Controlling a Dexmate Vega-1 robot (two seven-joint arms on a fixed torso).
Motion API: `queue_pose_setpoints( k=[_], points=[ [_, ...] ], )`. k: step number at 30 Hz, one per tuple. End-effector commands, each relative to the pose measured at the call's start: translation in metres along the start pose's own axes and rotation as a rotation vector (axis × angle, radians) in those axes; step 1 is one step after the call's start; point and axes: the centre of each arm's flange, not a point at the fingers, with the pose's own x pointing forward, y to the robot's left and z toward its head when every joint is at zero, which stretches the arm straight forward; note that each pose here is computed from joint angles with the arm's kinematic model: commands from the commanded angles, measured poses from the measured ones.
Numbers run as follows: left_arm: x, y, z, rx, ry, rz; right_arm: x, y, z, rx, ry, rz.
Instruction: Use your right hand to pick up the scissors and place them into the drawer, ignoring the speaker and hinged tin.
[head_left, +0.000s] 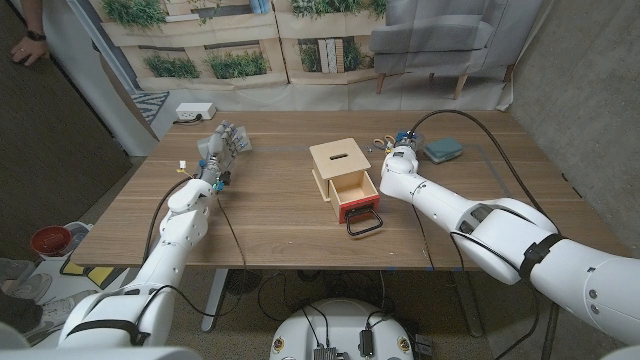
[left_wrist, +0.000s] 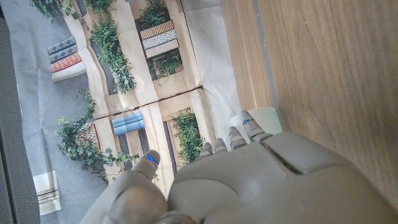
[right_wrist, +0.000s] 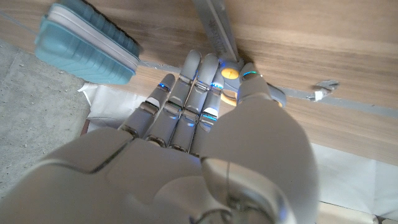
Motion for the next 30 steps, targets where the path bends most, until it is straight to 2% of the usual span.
queue_pose_setpoints(
  k=[1, 11, 30],
  points=[
    [0.002, 0.005, 0.003, 0.005, -0.007, -0.007, -0.004, -0.005, -0.003, 0.052, -0.019, -0.072],
    [0.002, 0.012, 0.005, 0.004, -0.009, -0.010, -0.008, -0.010, -0.005, 0.083, -0.031, -0.114],
    [0.003, 0.037, 0.016, 0.000, -0.015, -0.018, -0.024, -0.022, -0.016, 0.214, -0.039, -0.186]
  ],
)
